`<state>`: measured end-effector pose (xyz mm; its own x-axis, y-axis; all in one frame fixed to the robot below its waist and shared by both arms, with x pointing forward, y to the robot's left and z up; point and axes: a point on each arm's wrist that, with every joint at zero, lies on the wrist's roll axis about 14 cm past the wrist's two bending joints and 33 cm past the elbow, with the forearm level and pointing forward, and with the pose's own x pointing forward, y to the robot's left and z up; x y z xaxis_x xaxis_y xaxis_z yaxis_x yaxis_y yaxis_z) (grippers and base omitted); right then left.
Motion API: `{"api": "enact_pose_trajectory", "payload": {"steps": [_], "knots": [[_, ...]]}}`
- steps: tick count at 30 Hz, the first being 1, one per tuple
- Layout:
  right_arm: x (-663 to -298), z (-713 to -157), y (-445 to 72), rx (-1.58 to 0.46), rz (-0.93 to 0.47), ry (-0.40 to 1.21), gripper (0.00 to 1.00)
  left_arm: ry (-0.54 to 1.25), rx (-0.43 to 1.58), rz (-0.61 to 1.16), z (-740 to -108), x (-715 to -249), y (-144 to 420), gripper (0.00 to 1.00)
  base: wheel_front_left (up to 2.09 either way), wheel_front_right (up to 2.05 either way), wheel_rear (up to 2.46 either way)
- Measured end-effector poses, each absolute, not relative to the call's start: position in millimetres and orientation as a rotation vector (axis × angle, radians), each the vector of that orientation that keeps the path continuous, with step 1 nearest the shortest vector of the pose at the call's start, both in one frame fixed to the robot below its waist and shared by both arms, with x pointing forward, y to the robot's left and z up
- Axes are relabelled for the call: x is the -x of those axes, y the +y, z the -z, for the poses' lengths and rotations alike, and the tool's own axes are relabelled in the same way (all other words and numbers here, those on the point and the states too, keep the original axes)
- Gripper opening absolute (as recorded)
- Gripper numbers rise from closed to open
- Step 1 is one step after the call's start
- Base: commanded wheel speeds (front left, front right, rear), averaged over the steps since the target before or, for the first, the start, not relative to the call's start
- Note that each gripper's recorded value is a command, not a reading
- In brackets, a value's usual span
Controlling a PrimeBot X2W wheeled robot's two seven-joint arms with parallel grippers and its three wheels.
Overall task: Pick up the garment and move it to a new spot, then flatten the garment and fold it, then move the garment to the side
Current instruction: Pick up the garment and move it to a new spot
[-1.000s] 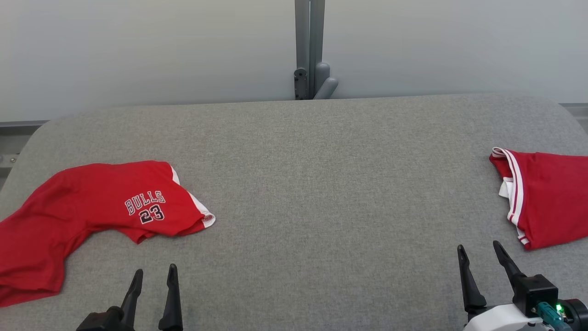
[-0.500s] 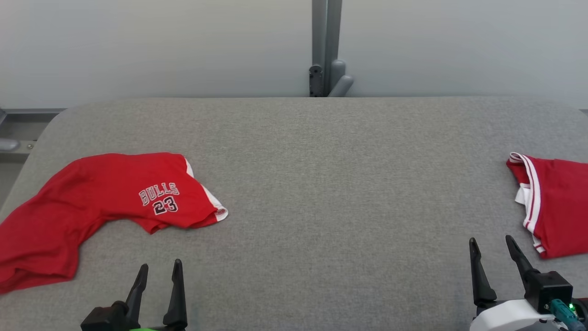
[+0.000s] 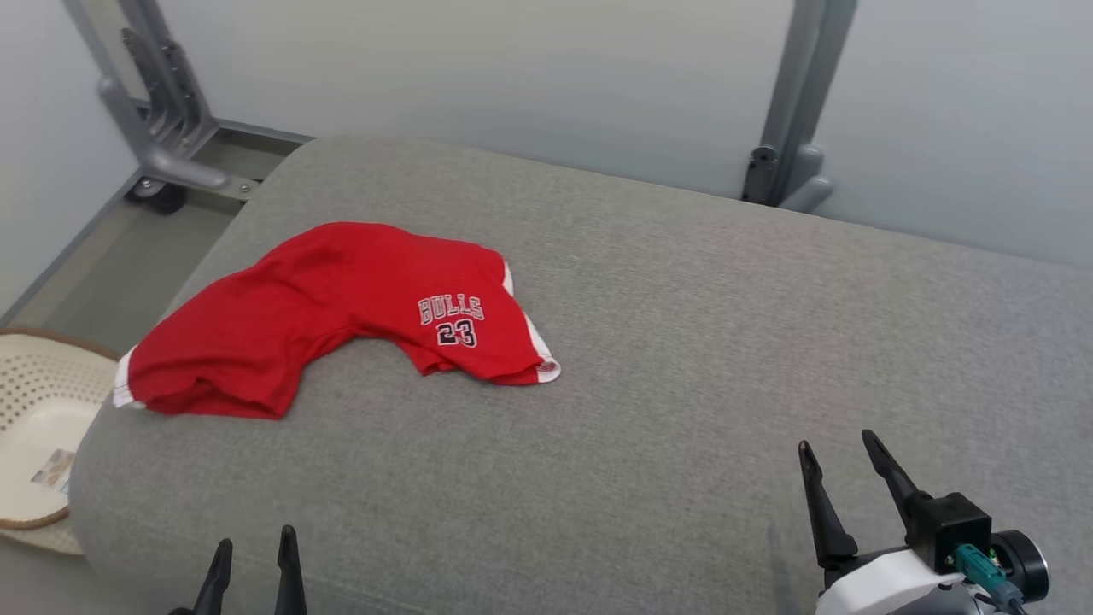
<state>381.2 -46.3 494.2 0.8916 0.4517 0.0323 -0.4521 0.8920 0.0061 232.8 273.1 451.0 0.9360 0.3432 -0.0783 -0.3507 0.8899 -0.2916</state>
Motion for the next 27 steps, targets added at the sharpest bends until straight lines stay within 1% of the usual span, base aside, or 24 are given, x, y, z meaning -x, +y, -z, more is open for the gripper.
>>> {"api": "enact_pose_trajectory", "payload": {"steps": [6,10,14,19,23,27], "knots": [[-379.3,-491.4,-13.9,-0.008,-0.566,-0.021,1.00,-0.008,0.307,-0.448,-456.4,-210.5,292.7,1.00,0.00,0.00,0.00],[-381.7,-485.1,-9.8,-0.003,-0.582,-0.006,1.00,-0.032,0.305,-0.431,-465.9,-224.6,293.4,1.00,0.00,0.00,0.00],[-400.1,-490.1,-9.5,0.024,-0.589,-0.036,1.00,-0.039,0.290,-0.352,-477.0,-259.8,290.6,1.00,0.00,0.00,0.00],[-431.8,-490.2,-11.6,0.040,-0.582,-0.064,1.00,-0.038,0.223,-0.222,-498.4,-323.9,291.2,1.00,0.00,0.00,0.00],[-454.8,-475.8,-15.3,0.045,-0.574,-0.053,1.00,0.022,0.217,-0.156,-502.3,-379.9,294.2,1.00,0.00,0.00,0.00],[-470.5,-449.3,-20.4,0.030,-0.559,-0.008,1.00,0.172,0.218,-0.143,-476.7,-424.7,303.9,1.00,0.00,0.00,0.00]]}}
